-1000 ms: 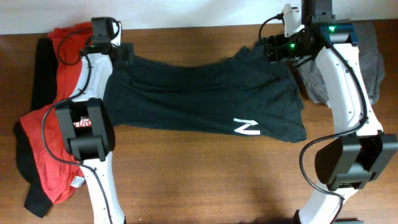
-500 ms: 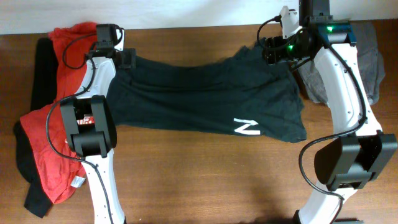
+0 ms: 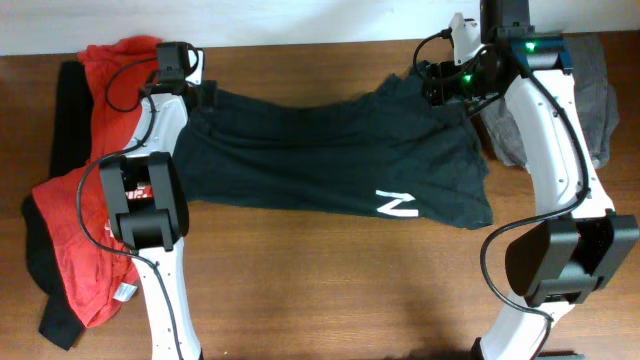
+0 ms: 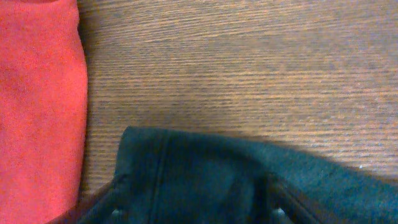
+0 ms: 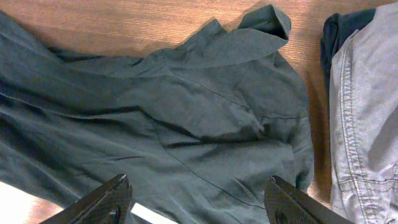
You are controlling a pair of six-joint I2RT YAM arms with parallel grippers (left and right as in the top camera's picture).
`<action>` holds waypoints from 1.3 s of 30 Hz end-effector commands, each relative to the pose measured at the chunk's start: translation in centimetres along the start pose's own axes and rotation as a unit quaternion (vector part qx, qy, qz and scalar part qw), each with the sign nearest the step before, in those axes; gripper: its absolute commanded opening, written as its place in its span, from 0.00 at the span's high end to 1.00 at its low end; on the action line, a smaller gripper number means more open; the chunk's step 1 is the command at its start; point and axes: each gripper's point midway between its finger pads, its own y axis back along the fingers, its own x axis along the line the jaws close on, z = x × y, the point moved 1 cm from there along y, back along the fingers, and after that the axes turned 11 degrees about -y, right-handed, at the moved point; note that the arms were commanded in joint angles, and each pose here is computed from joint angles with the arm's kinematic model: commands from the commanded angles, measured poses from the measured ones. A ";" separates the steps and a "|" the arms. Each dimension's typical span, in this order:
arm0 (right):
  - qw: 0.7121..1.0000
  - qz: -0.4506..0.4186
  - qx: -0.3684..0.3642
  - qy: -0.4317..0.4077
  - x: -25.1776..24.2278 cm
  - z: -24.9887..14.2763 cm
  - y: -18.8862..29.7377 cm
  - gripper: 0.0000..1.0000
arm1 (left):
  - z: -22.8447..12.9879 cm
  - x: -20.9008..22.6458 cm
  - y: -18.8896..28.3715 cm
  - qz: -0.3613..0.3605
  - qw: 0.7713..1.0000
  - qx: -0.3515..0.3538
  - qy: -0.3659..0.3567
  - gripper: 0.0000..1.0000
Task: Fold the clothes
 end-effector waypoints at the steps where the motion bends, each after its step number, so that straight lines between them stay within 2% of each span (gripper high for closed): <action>1: 1.000 -0.001 -0.001 0.009 0.3 0.1 0.0 0.27 | -3.6 -0.9 -3.1 -0.011 0.999 0.040 0.005 0.55; 5: 1.000 0.000 -0.001 0.009 0.4 0.1 0.0 0.27 | -3.7 -1.2 -3.7 -0.014 0.999 0.035 0.015 0.61; 9: 1.000 0.000 -0.001 0.009 0.4 0.1 0.0 0.27 | -4.0 -1.4 -4.0 -0.019 0.999 0.036 0.015 0.81; 14: 1.000 0.000 -0.008 0.010 0.4 0.4 0.0 0.27 | -4.0 -1.4 -3.9 -0.020 0.999 0.038 0.015 0.92; 16: 1.000 0.000 -0.012 0.011 0.4 0.6 0.0 0.27 | -4.1 -1.4 -3.8 -0.021 0.999 0.045 0.022 0.99; 22: 0.999 0.003 -0.038 0.016 0.5 1.8 0.1 0.27 | -2.6 -0.9 -1.8 -0.026 0.997 0.062 0.024 0.99; 29: 0.997 0.007 -0.076 0.018 0.6 3.9 -0.6 0.27 | 0.4 -0.2 3.2 -0.034 0.995 0.085 0.037 0.99; 39: 0.996 0.006 -0.088 -0.018 -1.0 5.6 -8.2 0.27 | 3.6 -1.7 8.4 -0.045 0.995 0.083 0.019 0.99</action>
